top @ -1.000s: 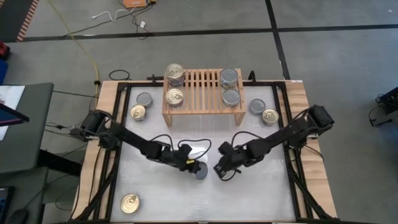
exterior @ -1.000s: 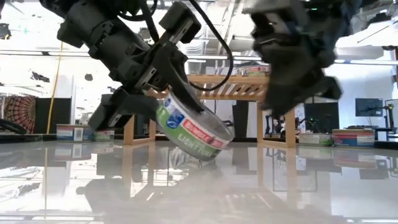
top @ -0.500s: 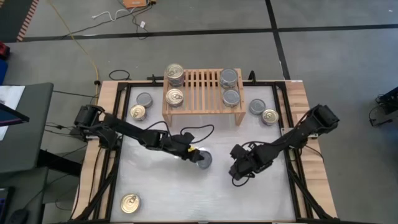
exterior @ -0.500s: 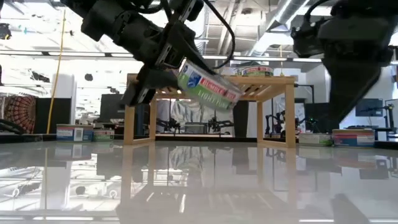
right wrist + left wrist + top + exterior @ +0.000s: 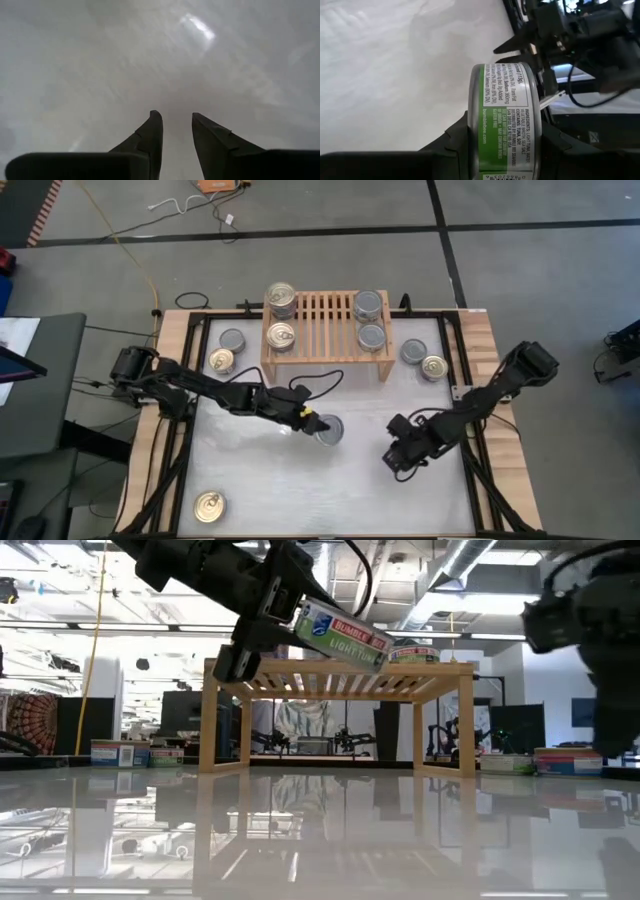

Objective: Stack canned seafood by type on shelf
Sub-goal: Stack the green tuna can on top of the other green tuna can on the shelf

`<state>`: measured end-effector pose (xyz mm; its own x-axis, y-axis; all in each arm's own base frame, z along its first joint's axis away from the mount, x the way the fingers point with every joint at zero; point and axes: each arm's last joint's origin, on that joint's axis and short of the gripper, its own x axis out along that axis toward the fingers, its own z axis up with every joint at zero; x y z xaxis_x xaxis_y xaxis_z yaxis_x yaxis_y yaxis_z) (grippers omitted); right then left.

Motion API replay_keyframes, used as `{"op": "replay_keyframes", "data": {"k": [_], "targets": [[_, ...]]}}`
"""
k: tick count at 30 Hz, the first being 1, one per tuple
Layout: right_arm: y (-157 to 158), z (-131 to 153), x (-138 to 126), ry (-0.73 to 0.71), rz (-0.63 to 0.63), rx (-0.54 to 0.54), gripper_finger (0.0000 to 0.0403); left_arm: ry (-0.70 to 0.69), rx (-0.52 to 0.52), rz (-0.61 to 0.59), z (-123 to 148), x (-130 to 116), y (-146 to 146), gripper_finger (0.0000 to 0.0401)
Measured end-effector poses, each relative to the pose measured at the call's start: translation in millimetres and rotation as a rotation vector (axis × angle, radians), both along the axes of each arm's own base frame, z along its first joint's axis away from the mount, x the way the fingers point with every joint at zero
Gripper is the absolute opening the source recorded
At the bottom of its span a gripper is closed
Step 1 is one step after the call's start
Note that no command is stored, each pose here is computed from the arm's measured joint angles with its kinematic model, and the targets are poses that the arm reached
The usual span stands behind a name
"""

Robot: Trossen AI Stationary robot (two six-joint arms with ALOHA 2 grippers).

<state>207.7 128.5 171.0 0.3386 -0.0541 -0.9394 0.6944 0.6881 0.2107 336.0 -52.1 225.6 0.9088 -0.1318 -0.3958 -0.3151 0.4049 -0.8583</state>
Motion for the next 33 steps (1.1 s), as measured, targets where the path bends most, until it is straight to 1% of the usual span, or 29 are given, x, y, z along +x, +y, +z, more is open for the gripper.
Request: {"op": "replay_keyframes", "data": {"k": [4, 8, 14, 18, 23, 29, 33], "targets": [[-1.5, -2.2, -12.1, -0.123, 0.006, 0.085, 0.0128, -0.027, -0.009, -0.007, 2.5, 1.0, -0.5, 0.0135], [-5.6, -3.8, -17.0, -0.187, 0.002, 0.097, 0.0128, -0.085, -0.009, -0.004, 11.4, 4.9, 0.7, 0.0135], [-10.5, -7.9, -12.7, -0.190, -0.024, 0.091, 0.0128, -0.154, 0.036, 0.005, 33.7, 14.5, 10.9, 0.0135], [-12.5, -10.0, -9.6, -0.189, -0.038, 0.088, 0.0128, -0.176, 0.066, -0.003, 50.6, 20.7, 20.2, 0.0135], [-13.6, -9.2, -7.1, -0.205, -0.018, 0.083, 0.0128, -0.194, 0.095, 0.017, 73.8, 27.0, 31.6, 0.0135], [-13.0, -8.7, -6.3, -0.214, -0.001, 0.081, 0.0128, -0.217, 0.141, 0.057, 99.2, 31.3, 51.3, 0.0135], [-13.0, -8.7, -6.3, -0.214, 0.000, 0.081, 0.0128, -0.216, 0.158, 0.088, 111.1, 31.8, 67.5, 0.0135]]}}
